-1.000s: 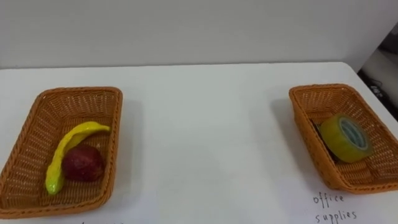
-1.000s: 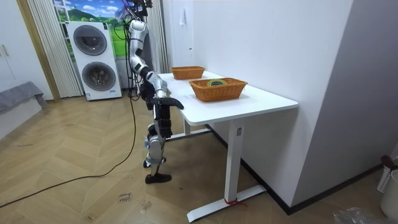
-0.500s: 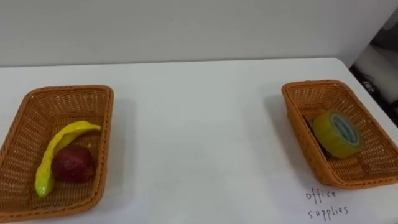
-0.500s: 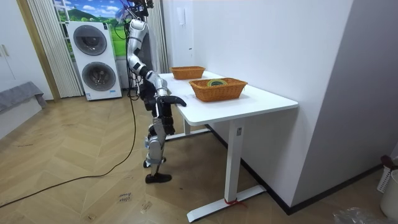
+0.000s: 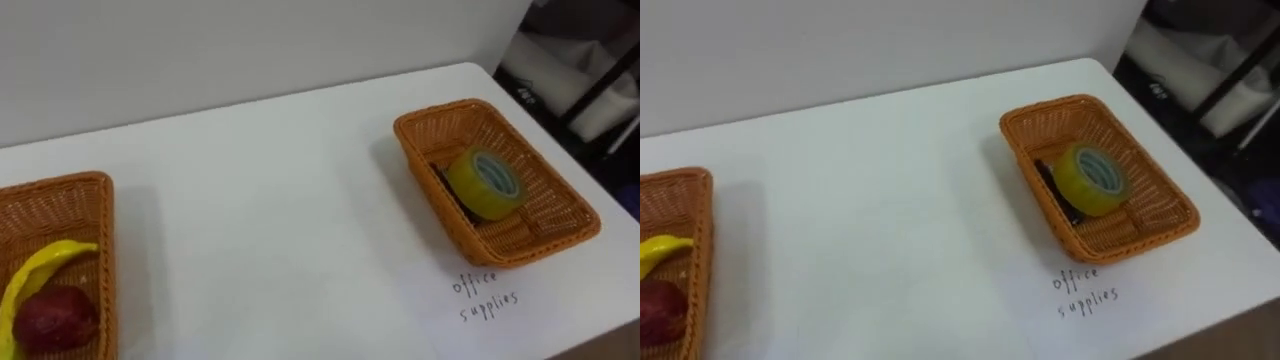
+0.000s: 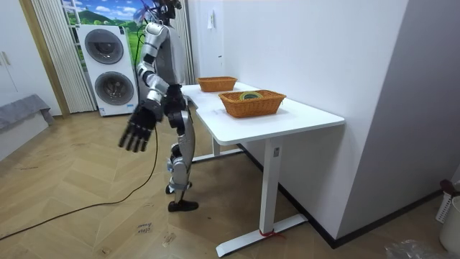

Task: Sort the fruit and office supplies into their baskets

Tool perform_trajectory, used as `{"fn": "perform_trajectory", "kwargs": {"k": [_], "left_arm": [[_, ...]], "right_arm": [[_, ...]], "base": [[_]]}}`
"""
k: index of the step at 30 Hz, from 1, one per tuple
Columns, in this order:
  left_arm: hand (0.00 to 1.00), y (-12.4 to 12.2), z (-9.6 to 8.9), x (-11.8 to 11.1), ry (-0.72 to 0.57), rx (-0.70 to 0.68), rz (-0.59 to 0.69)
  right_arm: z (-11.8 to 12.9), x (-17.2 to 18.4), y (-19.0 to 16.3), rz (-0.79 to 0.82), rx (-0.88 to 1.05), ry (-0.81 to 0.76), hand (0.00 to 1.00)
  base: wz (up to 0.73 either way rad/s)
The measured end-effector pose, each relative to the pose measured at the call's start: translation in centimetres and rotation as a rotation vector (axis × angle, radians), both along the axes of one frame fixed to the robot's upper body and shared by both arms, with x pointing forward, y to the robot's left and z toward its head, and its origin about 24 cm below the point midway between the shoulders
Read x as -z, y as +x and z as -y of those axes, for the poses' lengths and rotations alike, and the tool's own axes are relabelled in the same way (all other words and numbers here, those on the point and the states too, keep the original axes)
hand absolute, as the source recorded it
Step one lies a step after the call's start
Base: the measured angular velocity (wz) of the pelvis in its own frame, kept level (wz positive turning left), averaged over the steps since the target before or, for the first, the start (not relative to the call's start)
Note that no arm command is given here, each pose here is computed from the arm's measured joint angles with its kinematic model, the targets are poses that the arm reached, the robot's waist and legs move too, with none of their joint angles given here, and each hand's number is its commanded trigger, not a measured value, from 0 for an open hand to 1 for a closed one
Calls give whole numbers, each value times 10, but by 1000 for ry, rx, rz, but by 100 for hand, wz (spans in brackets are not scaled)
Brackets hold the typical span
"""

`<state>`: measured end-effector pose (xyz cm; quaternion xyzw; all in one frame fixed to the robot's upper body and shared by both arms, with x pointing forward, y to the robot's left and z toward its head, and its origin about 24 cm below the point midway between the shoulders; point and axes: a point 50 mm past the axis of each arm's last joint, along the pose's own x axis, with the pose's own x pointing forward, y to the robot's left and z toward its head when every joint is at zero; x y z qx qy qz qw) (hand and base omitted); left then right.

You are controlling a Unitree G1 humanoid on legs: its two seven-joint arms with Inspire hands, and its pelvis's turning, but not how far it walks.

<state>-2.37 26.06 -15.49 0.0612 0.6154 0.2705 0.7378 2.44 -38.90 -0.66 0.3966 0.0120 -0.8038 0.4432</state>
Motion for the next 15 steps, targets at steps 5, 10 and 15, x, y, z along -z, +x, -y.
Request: {"fn": "perform_trajectory", "kwargs": {"k": [5,10,15], "left_arm": [[0,4,-8,-3,16,-2,32],[0,11,-9,-2,5,8,41],[0,18,-6,1,-36,-16,3]], "right_arm": [[17,-19,-8,-5,60,-62,0],[14,-3,-10,-33,50,-11,0],[-30,78,-47,-215,3,309,0]], "base": [[-8],[-4],[7]]}}
